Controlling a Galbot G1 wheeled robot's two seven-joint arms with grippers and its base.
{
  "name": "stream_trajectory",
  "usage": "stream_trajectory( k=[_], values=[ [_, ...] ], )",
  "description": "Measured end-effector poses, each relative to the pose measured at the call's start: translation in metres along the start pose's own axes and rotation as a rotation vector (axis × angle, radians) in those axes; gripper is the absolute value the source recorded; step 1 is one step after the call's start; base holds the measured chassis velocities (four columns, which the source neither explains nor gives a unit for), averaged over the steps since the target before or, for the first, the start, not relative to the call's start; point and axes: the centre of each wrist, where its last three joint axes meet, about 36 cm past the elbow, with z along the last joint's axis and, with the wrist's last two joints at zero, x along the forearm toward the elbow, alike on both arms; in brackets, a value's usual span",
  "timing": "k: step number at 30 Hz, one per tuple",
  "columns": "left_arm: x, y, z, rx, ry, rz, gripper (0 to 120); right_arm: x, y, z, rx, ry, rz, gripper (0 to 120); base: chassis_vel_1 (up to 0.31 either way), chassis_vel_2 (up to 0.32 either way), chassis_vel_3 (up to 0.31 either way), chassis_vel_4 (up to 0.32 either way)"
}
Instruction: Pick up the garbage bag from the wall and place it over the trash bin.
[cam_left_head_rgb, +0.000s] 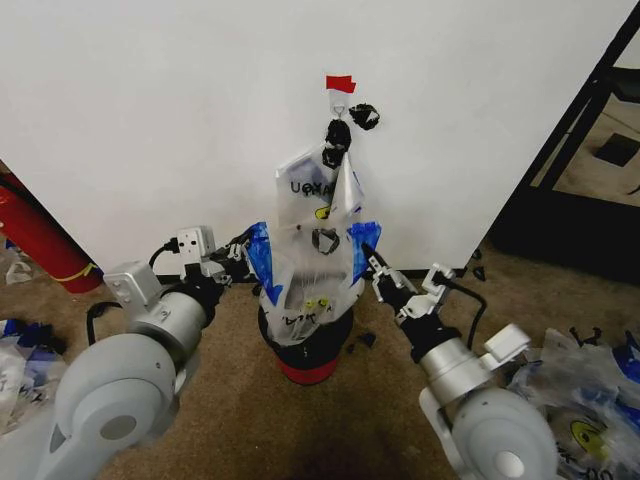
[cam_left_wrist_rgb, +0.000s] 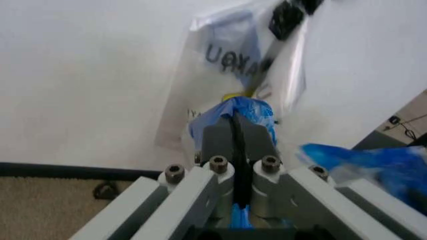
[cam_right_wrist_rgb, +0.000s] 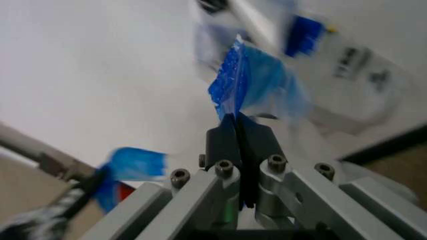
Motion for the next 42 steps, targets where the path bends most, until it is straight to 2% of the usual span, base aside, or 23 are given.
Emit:
stream_trajectory(
  k=[5,6,10,12,19,30,42],
  values=[
    [-0.015,0.006,0.029,-0.013,0.013,-0.052,0,-0.012,-0.030,0.022,0.012,0.027,0.110,0,0.000,0.000,0.000,0.000],
    [-0.015,0.006,0.029,-0.013,0.013,-0.052,0,-0.012,-0.030,0.022,0.012,0.027,0.110,0,0.000,0.000,0.000,0.000],
    [-0.029,0.012,0.058,-0.002,0.062,-0.101,0,-0.017,-0.050,0.040,0.033,0.046,0.196,0,0.000,0.000,0.000,0.000],
    [-0.030,0.012,0.061,0.001,0.068,-0.107,0,-0.018,-0.053,0.043,0.040,0.045,0.208,0,0.000,0.000,0.000,0.000],
    [-0.034,0.028,0.096,-0.005,0.085,-0.187,0,-0.019,-0.074,0.058,0.066,0.034,0.263,0,0.000,0.000,0.000,0.000],
    [-0.023,0.035,0.114,0.010,0.103,-0.240,0,-0.009,-0.078,0.074,0.129,0.041,0.257,0,0.000,0.000,0.000,0.000],
    [-0.022,0.049,0.135,-0.023,0.207,-0.271,0,-0.009,-0.094,0.072,0.196,0.085,0.316,0,0.000,0.000,0.000,0.000]
  ],
)
